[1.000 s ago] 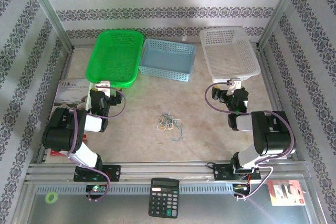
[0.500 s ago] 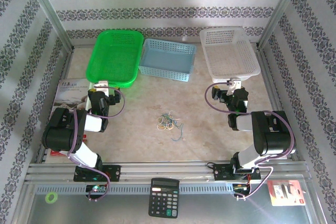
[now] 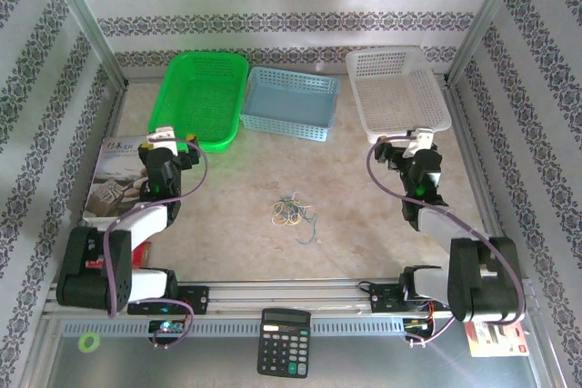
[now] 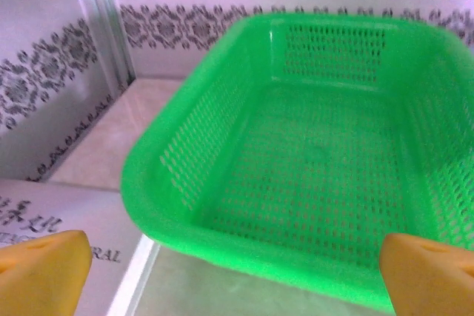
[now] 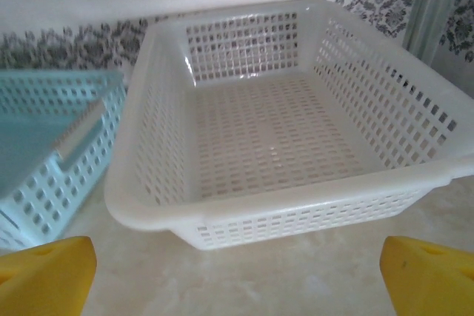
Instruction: Untangle the cables
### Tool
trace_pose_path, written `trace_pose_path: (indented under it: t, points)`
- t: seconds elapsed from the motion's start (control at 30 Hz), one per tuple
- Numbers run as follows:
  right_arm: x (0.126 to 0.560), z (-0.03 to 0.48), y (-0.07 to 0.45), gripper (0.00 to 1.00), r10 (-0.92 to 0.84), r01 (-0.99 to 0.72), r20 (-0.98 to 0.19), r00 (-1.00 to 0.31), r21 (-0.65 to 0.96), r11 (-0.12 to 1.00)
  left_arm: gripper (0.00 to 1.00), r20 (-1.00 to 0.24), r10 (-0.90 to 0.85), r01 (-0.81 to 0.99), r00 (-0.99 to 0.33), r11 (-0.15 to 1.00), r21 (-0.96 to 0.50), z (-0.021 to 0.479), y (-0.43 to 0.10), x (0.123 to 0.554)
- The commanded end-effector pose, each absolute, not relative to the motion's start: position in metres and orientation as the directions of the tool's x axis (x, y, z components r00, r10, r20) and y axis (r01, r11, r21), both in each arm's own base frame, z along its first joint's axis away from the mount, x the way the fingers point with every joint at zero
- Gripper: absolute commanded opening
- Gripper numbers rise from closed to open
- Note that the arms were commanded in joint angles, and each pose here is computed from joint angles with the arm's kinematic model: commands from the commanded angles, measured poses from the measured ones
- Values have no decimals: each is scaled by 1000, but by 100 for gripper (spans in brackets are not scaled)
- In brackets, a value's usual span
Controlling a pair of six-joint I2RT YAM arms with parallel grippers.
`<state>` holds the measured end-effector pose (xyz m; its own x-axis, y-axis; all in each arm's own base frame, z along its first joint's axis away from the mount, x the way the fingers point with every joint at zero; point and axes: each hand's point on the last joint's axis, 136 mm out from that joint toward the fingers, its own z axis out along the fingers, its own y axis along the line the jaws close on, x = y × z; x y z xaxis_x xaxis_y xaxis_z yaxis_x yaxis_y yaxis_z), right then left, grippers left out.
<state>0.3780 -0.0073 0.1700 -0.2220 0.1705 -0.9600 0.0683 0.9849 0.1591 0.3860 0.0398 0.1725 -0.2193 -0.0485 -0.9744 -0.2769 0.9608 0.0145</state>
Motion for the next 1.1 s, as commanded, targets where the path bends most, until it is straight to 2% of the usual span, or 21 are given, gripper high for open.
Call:
trace_pose_path:
  t: [0.0,0.07,0.13,0.27,0.37,0.53,0.77,0.87,1.07]
  points:
    - [368,180,-21,98,454,193,-871,-188,420,887,100,-955,-141,-324,-260,945,-51,184,43,376]
    - [361,198,-15,98,547,137,-828,-124,531,836,100,-946,-202,-328,-253,938,-112,198,40,369]
    - [355,217,-1,98,594,40,-796,-117,594,803,100,-926,-266,-296,-269,938,-183,210,29,364]
    - [339,239,37,98,610,-129,-762,-217,641,756,100,-881,-314,-210,-352,944,-253,222,3,353]
    - [323,236,64,98,569,-177,-760,-316,636,751,100,-861,-330,-149,-388,944,-295,228,-16,345]
    - [296,203,111,95,394,-189,-781,-485,534,824,100,-831,-321,-25,-455,937,-348,227,-56,335]
    - [264,149,146,98,173,-152,-769,-615,331,931,100,-830,-199,141,-521,939,-314,220,-118,324]
    - [251,132,169,97,108,-212,-733,-672,330,920,100,-829,-164,167,-535,941,-295,213,-135,321]
    - [229,112,221,82,20,-308,-607,-794,432,848,100,-791,-176,129,-586,943,-306,185,-147,318]
